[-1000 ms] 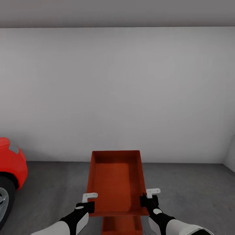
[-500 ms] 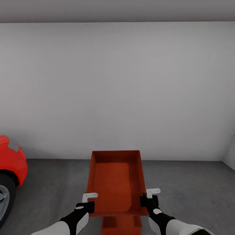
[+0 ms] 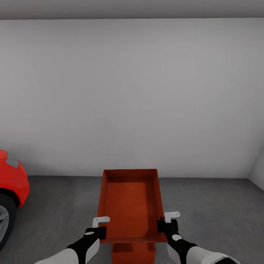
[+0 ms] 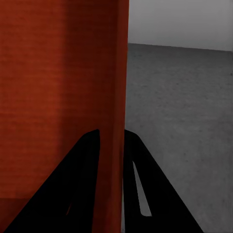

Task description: Move the two storage containers from the living room to the garage. In the garage, place one container on the floor and stack the other container on top of it (either order is fine).

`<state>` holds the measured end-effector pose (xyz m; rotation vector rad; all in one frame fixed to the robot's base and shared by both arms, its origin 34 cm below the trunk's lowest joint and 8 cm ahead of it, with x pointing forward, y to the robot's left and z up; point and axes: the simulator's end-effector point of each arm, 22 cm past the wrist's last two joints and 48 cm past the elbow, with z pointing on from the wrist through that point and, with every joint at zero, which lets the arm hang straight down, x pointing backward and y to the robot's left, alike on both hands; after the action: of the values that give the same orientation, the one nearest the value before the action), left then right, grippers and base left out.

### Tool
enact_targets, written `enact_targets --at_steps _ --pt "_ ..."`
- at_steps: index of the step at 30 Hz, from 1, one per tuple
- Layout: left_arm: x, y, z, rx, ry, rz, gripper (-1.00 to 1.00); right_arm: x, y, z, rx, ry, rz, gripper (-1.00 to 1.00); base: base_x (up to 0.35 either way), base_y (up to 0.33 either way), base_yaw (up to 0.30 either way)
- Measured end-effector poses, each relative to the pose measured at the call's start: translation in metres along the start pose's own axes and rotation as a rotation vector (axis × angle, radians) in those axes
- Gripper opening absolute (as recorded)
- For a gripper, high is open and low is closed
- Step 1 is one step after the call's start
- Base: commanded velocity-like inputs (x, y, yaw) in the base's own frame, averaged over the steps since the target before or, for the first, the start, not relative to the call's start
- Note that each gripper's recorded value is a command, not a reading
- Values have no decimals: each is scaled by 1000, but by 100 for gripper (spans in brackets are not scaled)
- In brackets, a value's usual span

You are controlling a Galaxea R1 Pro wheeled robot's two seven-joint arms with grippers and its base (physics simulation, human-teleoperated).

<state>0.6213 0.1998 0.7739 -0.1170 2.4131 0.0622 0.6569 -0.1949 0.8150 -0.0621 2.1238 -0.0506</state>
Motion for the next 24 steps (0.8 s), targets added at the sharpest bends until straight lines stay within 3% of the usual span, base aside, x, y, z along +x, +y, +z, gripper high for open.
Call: enact_targets --at_steps 10,24 --pt "8 0 4 -2 15 2 -100 8 0 2 0 15 0 -100 0 -92 0" --pt "18 0 9 -3 36 3 -100 20 1 5 -2 36 0 -100 0 -10 0"
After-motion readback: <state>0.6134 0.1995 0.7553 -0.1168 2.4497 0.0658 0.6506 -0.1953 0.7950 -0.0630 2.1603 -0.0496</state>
